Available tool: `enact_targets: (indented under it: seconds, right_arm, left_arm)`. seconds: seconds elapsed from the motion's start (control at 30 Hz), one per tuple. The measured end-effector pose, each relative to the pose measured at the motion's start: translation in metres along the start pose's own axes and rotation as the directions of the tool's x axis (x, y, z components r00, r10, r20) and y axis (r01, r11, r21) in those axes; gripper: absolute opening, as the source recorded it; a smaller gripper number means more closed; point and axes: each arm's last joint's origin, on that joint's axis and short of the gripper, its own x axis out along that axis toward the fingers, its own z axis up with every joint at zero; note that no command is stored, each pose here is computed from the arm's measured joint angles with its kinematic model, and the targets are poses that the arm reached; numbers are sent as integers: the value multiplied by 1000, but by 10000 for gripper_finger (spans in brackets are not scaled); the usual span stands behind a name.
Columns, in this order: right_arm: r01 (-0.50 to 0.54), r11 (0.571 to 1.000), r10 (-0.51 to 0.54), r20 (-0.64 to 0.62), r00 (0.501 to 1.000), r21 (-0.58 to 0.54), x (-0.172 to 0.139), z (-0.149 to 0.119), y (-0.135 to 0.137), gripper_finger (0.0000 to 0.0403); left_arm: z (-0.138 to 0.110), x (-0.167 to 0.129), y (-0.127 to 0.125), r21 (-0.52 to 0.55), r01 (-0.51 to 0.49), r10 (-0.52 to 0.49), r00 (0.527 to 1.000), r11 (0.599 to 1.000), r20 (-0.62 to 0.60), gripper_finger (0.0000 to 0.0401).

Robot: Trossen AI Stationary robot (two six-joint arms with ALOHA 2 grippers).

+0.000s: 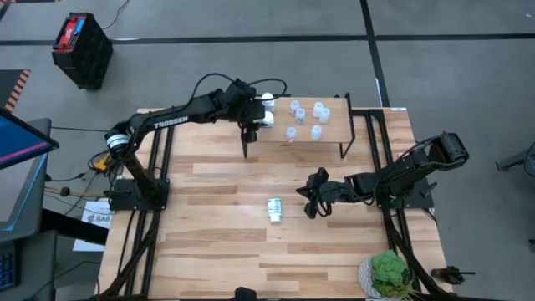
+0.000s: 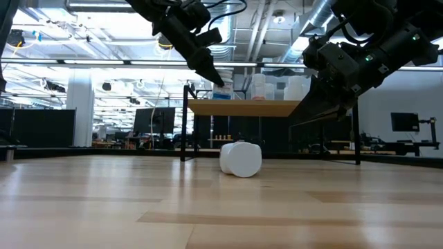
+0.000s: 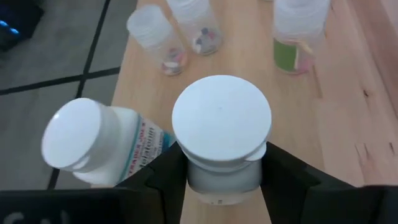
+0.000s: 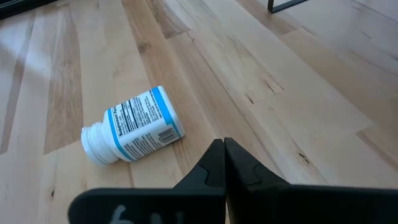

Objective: Pick and place medicine bottles onto shelf by color
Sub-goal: Put the top white blue pill bottle on the shelf

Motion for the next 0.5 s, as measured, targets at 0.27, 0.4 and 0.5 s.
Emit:
enact_targets:
  seconds: [0.27,0.4,0.5]
  right_arm:
    - [0,1000,0,0,1000,5,0,0,0,8]
    - [1,1000,-1,-2,1000,17,0,0,0,8]
    - [1,1000,-1,-2,1000,17,0,0,0,8]
  left_arm:
    - [1,0,2,-8,-29,29,1000,1000,5,203]
    - [2,0,3,8,-59,59,998,998,1,230]
    - [4,0,4,18,-71,71,997,997,18,243]
